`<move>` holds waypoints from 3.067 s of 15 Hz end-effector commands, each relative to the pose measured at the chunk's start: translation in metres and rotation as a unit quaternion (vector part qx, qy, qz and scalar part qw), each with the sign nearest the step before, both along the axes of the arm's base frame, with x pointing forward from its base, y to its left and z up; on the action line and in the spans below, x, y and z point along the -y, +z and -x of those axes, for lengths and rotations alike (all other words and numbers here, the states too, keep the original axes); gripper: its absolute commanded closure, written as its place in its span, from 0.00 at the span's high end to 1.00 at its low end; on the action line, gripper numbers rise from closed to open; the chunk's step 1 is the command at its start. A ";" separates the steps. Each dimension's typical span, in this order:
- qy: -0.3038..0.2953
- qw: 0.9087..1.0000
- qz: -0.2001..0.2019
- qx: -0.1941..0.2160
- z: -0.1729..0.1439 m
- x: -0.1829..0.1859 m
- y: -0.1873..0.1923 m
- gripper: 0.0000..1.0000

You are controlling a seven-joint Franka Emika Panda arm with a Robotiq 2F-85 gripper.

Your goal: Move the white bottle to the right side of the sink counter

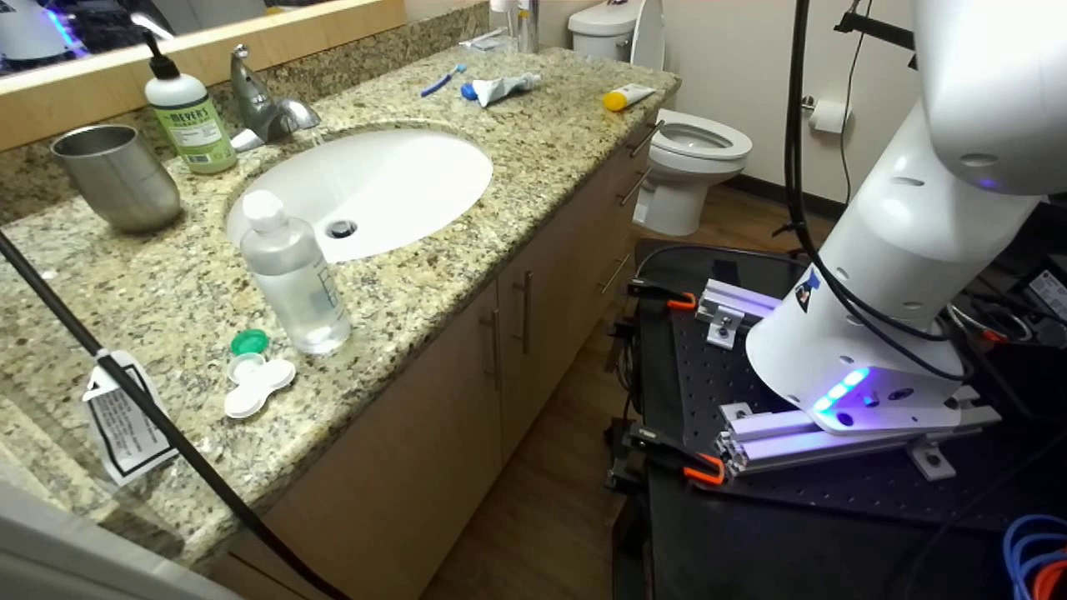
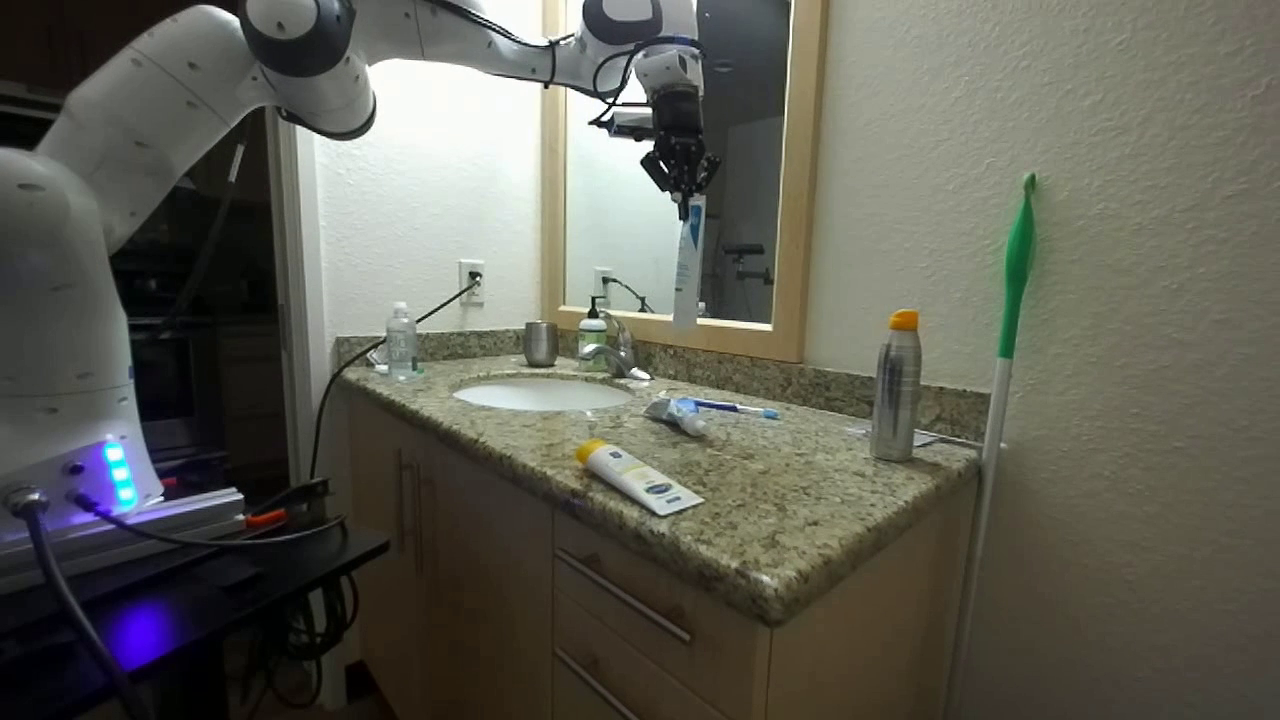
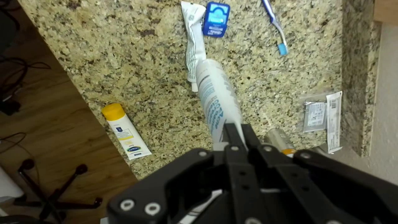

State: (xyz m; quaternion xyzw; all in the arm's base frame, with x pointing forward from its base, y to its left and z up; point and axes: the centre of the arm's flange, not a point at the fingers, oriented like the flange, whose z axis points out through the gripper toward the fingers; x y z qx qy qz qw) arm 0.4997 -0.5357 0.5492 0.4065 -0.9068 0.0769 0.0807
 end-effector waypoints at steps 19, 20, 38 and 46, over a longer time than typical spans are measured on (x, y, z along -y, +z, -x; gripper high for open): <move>-0.488 0.869 0.079 -0.022 0.022 0.172 -0.144 0.02; -0.511 0.856 0.071 -0.037 0.030 0.176 -0.152 0.02; -0.706 0.707 -0.039 0.017 0.104 0.200 -0.139 0.31; -0.646 0.759 0.028 0.069 0.091 0.163 -0.060 0.81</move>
